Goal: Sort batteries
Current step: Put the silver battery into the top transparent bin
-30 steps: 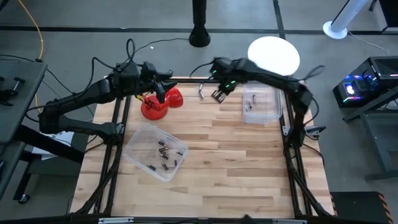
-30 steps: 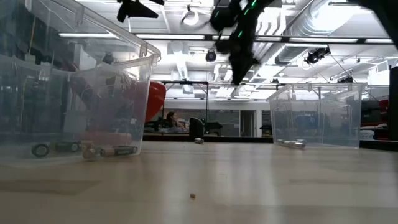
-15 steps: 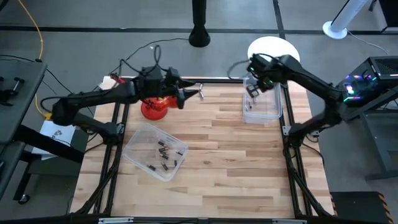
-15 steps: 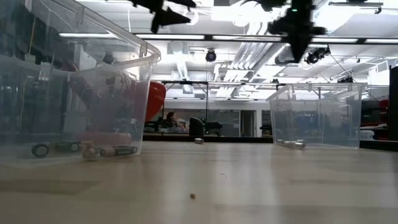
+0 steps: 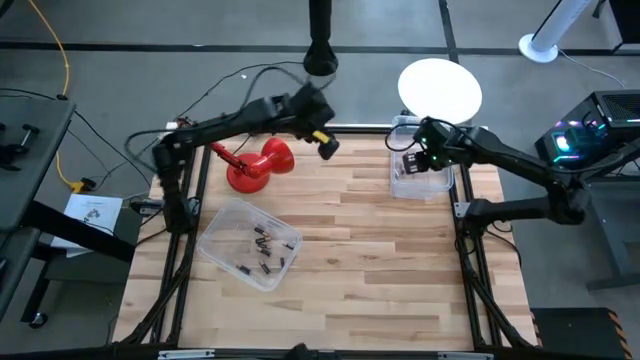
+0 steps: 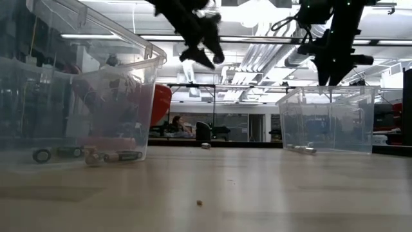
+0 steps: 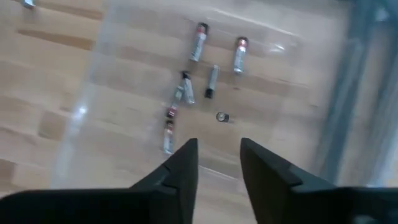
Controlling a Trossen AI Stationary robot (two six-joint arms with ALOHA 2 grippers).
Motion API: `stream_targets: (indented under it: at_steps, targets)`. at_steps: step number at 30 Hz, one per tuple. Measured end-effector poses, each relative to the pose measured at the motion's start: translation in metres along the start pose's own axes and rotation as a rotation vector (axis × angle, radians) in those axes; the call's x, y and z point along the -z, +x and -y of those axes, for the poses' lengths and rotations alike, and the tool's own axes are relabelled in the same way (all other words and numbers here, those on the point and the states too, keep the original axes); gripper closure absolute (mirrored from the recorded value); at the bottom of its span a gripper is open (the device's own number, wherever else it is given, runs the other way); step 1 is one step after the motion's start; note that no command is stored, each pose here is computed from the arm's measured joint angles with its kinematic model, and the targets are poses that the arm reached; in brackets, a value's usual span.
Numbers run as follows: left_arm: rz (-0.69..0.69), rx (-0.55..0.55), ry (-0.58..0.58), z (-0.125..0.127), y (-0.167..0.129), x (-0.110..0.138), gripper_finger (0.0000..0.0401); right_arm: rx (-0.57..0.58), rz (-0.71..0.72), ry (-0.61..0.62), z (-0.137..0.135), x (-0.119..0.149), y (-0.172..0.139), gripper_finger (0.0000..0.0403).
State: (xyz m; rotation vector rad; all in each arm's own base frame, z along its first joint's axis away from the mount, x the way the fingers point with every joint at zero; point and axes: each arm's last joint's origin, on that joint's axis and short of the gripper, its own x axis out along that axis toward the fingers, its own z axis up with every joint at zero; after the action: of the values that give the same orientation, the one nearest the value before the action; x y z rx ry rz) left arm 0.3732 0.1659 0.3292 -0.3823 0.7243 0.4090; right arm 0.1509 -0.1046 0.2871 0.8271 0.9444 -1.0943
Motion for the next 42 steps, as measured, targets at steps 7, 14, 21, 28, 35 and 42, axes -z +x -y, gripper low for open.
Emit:
stream_targets:
  at_steps: [7,14,21,28,35,42]
  targets:
    - [-0.225,-0.162,-0.037,-0.021,0.054,-0.013,0.0185,-0.105,0.065,-0.035,-0.008,-0.006,0.002,0.0245]
    - [-0.345,-0.22,-0.145,-0.038,0.115,-0.001,0.0202,-0.148,0.084,-0.112,-0.011,-0.008,0.002,0.0241]
    - [-0.351,-0.274,-0.359,-0.059,0.16,0.016,0.0214,-0.148,0.084,-0.117,-0.011,-0.008,0.002,0.0241]
    - [-0.341,-0.375,-0.718,-0.086,0.18,0.029,0.0215,-0.148,0.085,-0.117,-0.011,-0.008,0.001,0.024]
    - [-0.375,-0.498,-0.814,-0.095,0.175,0.036,0.0215,-0.146,0.089,-0.166,-0.011,-0.008,0.001,0.024]
    - [-0.389,-0.508,-0.857,-0.097,0.18,0.041,0.0215,-0.149,0.103,-0.22,-0.012,-0.009,0.001,0.024]
